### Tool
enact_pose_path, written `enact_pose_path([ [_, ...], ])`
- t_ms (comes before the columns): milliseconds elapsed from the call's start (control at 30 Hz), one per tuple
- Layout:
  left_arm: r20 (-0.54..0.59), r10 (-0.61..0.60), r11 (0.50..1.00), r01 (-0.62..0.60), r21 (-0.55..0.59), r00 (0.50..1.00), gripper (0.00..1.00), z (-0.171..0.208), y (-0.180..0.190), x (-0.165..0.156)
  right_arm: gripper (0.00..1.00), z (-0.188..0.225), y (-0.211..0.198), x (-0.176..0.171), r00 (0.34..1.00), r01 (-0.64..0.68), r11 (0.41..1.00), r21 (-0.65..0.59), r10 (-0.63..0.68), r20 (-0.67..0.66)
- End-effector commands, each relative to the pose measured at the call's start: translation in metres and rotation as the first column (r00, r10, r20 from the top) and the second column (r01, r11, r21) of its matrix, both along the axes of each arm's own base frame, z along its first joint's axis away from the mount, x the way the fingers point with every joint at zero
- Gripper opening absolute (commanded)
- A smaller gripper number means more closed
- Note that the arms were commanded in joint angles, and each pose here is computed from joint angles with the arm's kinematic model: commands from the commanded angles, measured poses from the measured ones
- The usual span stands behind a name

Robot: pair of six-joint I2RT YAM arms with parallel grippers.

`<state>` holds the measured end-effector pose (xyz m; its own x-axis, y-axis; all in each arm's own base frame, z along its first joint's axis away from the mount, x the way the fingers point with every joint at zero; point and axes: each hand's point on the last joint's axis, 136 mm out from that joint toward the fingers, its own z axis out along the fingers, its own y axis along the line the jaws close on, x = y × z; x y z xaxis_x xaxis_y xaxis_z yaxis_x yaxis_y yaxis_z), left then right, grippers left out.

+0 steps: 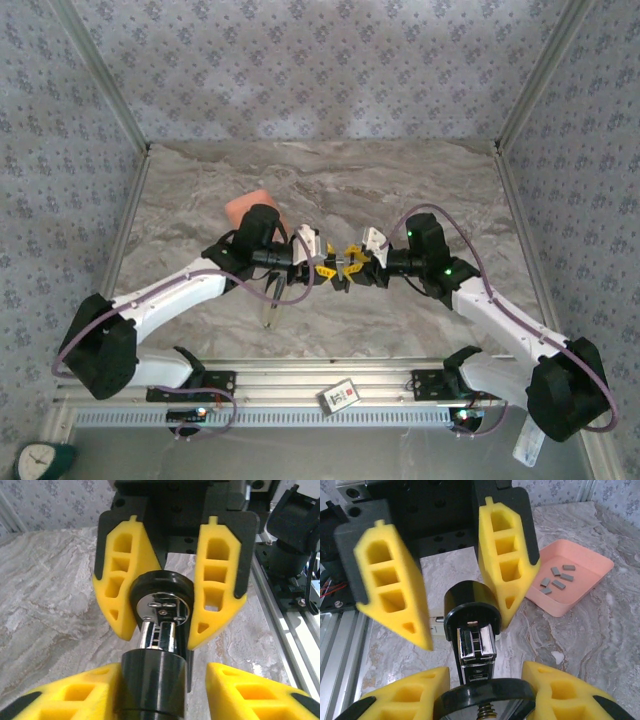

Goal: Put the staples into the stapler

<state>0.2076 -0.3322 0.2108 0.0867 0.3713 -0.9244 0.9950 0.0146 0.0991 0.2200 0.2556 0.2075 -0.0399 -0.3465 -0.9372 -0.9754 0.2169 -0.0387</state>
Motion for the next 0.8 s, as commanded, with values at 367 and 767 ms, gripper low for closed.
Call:
enact_pose_path([
  [367, 0.092, 0.062, 0.997, -0.065, 0.034, 0.994, 0.0, 0.018, 0.006, 0.008, 0.75, 0.026, -0.018, 0.017, 0.96, 0.227, 0.967, 0.118, -0.202, -0.191],
  [767, 0.142, 0.1, 0.992, -0.109, 0.058, 0.985, 0.0, 0.017, 0.01, 0.016, 0.74, 0.0, -0.019, 0.021, 0.692, 0.463, 0.884, 0.064, -0.315, -0.649],
])
